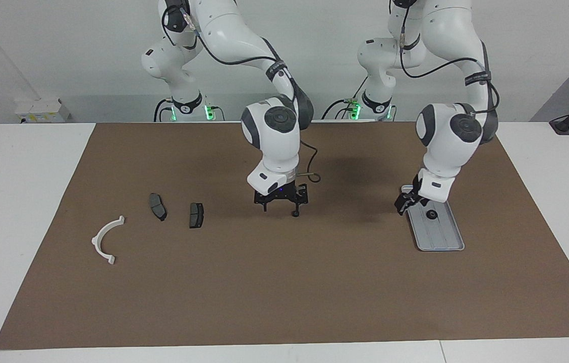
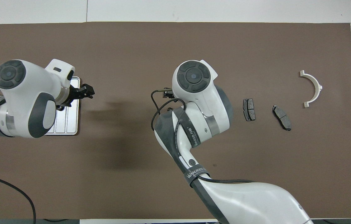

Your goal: Pick bearing gear from pile to tray

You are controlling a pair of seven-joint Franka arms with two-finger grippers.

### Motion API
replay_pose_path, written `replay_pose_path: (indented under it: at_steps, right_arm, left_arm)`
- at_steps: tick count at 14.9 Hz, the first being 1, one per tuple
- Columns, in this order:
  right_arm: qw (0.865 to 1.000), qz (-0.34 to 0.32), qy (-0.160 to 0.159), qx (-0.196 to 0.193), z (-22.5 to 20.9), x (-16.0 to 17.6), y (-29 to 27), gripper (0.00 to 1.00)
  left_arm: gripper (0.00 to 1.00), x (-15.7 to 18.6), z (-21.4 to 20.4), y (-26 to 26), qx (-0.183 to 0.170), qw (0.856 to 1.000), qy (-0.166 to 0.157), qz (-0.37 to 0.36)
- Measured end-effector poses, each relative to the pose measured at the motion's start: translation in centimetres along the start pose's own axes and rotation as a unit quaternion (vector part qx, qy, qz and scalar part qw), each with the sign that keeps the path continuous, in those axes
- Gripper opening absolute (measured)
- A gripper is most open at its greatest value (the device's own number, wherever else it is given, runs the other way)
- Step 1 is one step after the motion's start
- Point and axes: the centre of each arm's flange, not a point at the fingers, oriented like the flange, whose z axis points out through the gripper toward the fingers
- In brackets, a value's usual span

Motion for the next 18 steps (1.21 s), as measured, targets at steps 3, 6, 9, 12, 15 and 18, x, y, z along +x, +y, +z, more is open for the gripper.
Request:
replay_pose_path:
  at_steps: [3,6,9,12,15,18]
  right_arm:
    - [1.0,0.008,0.003,0.022,-6.4,2.2,4.5,1.0]
    - [0.999,0.005,0.008,0.038,-12.2,4.2,9.7,1.0]
    - [0.998,0.0,0.012,0.057,-16.3,5.7,15.8,1.0]
    - [0.998,-0.012,0.028,0.048,-18.6,6.5,20.9,1.0]
    - [0.999,-0.028,0.04,0.02,-19.7,7.4,27.2,1.0]
    - [0.999,-0.031,0.014,0.003,-19.4,6.8,34.2,1.0]
  left_arm:
    - [0.8,-3.8,0.0,5.7,-0.002,0.999,-0.001,-0.033]
    - [0.64,-7.9,-0.1,10.6,-0.004,0.999,-0.002,-0.047]
    - [0.5,-11.4,-0.1,14.5,-0.015,0.999,0.005,-0.048]
    - [0.6,-13.5,0.5,19.3,-0.028,0.998,0.007,-0.064]
    - [0.6,-14.4,2.5,22.7,-0.027,0.998,0.001,-0.06]
    - [0.6,-15.0,4.9,24.2,-0.019,0.998,-0.006,-0.052]
